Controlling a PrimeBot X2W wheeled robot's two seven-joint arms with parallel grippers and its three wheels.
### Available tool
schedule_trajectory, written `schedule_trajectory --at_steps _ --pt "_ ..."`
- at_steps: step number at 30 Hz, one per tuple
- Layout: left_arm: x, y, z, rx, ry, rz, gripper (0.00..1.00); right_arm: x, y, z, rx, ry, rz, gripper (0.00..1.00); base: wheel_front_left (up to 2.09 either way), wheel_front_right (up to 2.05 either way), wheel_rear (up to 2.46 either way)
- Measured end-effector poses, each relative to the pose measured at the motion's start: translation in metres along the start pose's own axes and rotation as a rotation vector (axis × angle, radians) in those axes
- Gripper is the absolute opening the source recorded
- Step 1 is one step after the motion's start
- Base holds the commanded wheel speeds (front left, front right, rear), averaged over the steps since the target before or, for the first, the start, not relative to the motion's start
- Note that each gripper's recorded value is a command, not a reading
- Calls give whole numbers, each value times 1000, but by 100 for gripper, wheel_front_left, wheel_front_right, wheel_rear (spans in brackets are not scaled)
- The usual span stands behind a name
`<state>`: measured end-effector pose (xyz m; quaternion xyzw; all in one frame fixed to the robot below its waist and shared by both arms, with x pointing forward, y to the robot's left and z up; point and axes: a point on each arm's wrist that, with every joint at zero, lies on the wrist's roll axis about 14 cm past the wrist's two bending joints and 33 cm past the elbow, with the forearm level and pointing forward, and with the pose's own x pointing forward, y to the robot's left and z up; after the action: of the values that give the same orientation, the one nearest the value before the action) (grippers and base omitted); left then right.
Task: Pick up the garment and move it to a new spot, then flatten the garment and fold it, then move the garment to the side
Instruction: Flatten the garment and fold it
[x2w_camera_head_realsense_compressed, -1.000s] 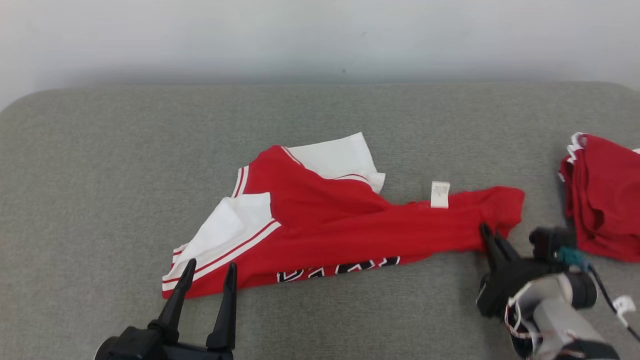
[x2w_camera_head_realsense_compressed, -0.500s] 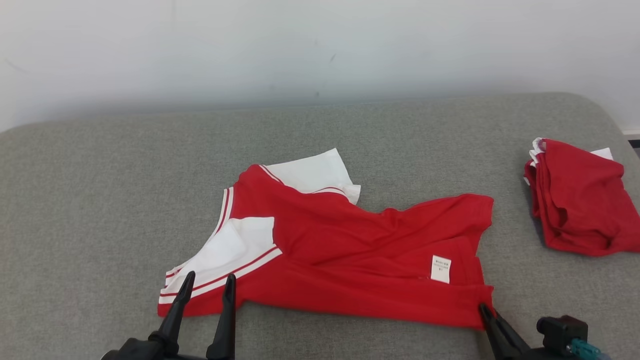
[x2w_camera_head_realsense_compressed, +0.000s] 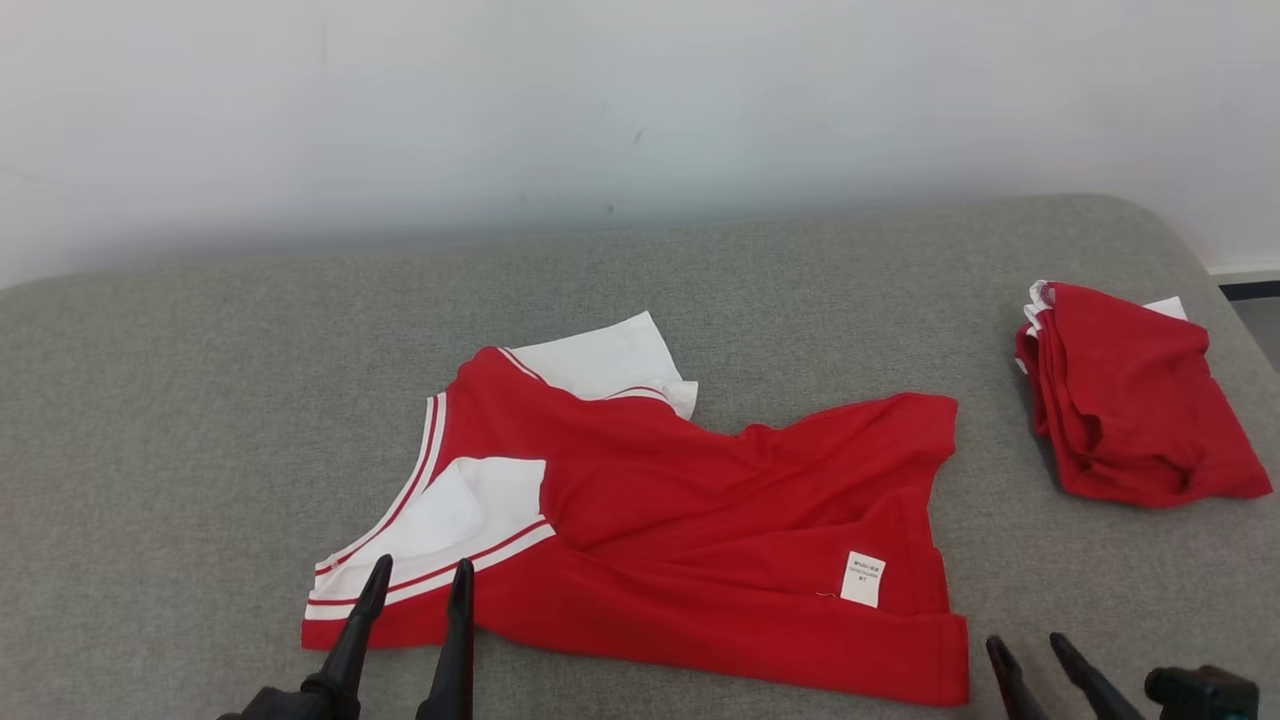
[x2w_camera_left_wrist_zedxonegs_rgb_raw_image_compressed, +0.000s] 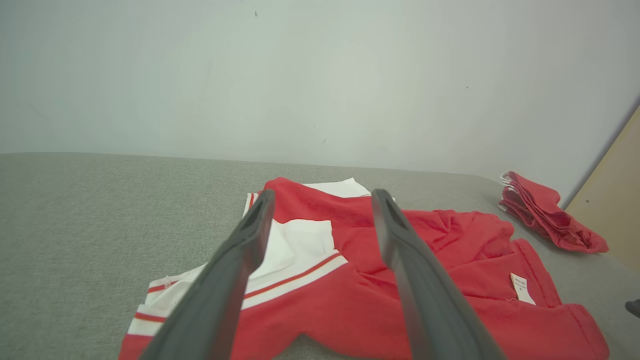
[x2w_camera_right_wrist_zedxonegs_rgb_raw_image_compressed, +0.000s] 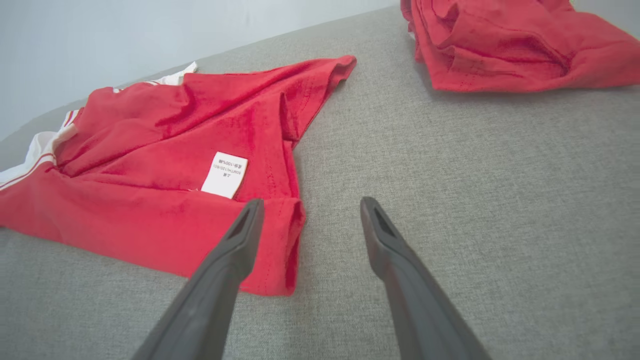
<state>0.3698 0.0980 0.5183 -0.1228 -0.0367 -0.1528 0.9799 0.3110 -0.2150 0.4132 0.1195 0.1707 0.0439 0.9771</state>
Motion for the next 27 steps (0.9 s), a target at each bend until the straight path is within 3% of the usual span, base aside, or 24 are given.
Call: schedule_trajectory --at_steps 8,10,12,15,16,17,21,27 --pt "2 -6 -5 -10 11 -14 100 14 7 10 59 60 10 100 0 0 0" --pt "3 -6 -5 -11 13 -17 100 22 11 10 79 82 18 77 0 0 0" --pt "3 -3 -6 -8 14 -10 100 28 11 5 89 118 19 47 0 0 0" --pt "3 3 -5 -4 15 4 100 34 11 -9 113 184 12 24 0 0 0" --pt "2 4 -6 -3 15 9 100 36 10 -12 118 199 9 6 0 0 0" --pt "2 6 -6 -3 16 15 100 37 11 -16 121 218 10 0 0 0 0" --pt "1 12 -5 -1 16 33 100 41 16 -15 111 222 28 0 0 0 0" --pt "1 10 -3 -2 7 34 100 48 14 43 3 14 52 0 0 0 0"
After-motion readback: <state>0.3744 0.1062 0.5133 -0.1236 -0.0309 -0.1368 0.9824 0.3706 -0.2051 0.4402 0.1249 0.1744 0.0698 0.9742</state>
